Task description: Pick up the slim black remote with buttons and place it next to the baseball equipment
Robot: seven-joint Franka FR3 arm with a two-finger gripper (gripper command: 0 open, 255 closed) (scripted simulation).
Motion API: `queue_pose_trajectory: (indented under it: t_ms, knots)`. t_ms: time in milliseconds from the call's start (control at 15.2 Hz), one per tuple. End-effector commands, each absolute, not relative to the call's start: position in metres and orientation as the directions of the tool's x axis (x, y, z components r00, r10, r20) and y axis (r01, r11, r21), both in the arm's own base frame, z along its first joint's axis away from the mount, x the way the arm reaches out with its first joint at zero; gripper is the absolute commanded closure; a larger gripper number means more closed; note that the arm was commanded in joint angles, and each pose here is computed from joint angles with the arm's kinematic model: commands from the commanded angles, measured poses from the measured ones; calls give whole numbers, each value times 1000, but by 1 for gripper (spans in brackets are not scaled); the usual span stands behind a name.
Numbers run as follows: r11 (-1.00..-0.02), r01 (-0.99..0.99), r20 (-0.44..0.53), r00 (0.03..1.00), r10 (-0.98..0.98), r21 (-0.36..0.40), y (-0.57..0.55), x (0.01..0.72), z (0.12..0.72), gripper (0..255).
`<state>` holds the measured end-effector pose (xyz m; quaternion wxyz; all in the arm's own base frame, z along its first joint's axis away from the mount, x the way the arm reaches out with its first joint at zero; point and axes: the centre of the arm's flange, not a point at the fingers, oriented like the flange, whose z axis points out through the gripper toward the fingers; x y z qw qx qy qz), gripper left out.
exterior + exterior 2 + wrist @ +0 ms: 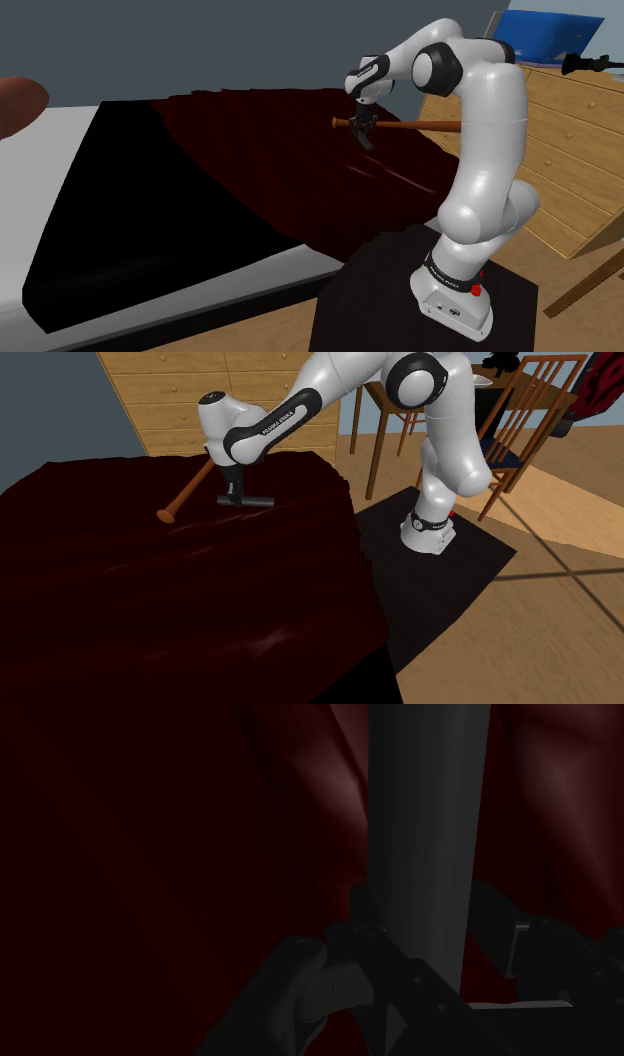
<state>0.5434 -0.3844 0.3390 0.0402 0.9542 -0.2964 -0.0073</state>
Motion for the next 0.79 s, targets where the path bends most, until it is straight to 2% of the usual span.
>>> queue_pose_trajectory:
  t_ms: [0, 726]
  knots:
    - [-821, -565, 11, 824, -566, 81, -384, 544, 328, 255]
    - [-821, -565, 11, 824, -566, 81, -384, 544, 275, 255]
